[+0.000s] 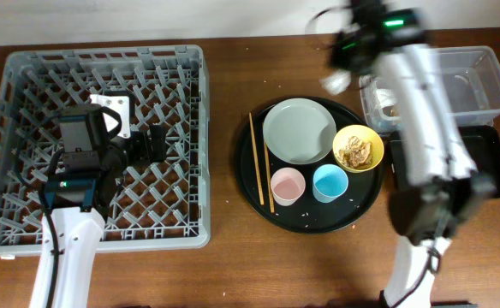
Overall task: Sort waste into correct bins and load items into the dishwasher rack
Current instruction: 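Grasp the yellow bowl of food with the right gripper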
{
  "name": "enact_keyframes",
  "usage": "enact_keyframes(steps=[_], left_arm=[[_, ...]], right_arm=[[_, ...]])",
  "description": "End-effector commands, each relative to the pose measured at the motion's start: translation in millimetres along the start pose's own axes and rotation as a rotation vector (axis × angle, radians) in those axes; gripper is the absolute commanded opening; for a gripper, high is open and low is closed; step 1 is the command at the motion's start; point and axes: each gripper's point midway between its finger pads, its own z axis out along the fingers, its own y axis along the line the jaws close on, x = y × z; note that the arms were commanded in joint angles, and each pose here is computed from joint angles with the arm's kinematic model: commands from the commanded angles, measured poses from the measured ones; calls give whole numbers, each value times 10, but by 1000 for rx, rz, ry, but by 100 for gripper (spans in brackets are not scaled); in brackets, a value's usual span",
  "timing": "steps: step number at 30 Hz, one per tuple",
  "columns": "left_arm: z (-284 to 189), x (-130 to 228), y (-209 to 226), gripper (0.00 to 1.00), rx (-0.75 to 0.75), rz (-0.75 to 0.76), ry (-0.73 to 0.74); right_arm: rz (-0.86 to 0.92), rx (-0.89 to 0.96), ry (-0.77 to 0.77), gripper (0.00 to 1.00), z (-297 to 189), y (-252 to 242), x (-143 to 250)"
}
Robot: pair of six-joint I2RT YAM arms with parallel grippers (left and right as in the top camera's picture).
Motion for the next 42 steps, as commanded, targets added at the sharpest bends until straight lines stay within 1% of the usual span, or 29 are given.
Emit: enact_keyframes(steps=[1, 2, 3, 4, 5, 6, 7, 8, 10, 12, 13, 14, 16, 18, 19, 22, 24, 28, 29, 30, 32, 35, 40, 42], left_arm=[[-17, -53, -16, 99, 10, 1, -10], [-17, -53, -16, 99, 10, 1, -10], [-17, -52, -16, 99, 10, 1, -10], [-16, -51, -18, 99, 10, 2, -9], [-17, -51, -8, 99, 5, 1, -9], [-16, -45, -9, 99, 6, 1, -7], [-16, -41, -10, 99, 6, 1, -5], [-16, -42, -10, 99, 6, 1, -6], [-16, -41, -10, 99, 6, 1, -5], [-16, -13, -9, 100, 6, -1, 6], [-17, -8, -9, 99, 6, -2, 8], [-17, -8, -9, 99, 6, -2, 8], [-17, -8, -9, 99, 6, -2, 8], [-17, -8, -9, 99, 6, -2, 8], [-17, -8, -9, 99, 6, -2, 8], [-17, -7, -9, 99, 6, -2, 9], [-17, -7, -9, 99, 6, -2, 9], [-17, -6, -9, 99, 6, -2, 9], [-17, -6, -9, 99, 6, -2, 9], [-17, -7, -9, 99, 6, -2, 9], [-17, -6, -9, 99, 6, -2, 9], [-17, -6, -9, 99, 6, -2, 9], [-17, -6, -9, 99, 6, -2, 9], [-17, -6, -9, 99, 6, -2, 9]], right_arm=[[154, 90, -28, 4, 85, -809, -305], [203, 126, -8, 4, 238, -1107, -338], [220, 141, 4, 5, 320, -1219, -338], [229, 153, 18, 13, 397, -1298, -326], [236, 162, 30, 34, 459, -1354, -311], [221, 168, 43, 74, 515, -1391, -295], [215, 168, 44, 84, 518, -1396, -294], [215, 167, 44, 86, 515, -1394, -296], [166, 109, 49, 86, 377, -1293, -290], [122, 18, 65, 84, 137, -1127, -235], [90, -52, 100, 83, -75, -969, -113], [75, -66, 138, 83, -219, -901, 23], [40, -59, 209, 82, -429, -775, 290], [-21, -19, 299, 82, -499, -639, 586], [-55, -7, 357, 82, -490, -552, 761], [-110, 3, 444, 81, -350, -397, 1048], [-118, 30, 524, 79, -165, -440, 1274], [-90, 78, 613, 78, 253, -576, 1626], [-92, 92, 634, 75, 307, -617, 1707], [-96, 104, 629, 75, 324, -639, 1704], [-122, 175, 563, 75, 372, -759, 1575], [-141, 220, 516, 75, 421, -825, 1481], [-168, 184, 450, 76, 513, -748, 1341], [-217, 149, 443, 74, 545, -663, 1345]])
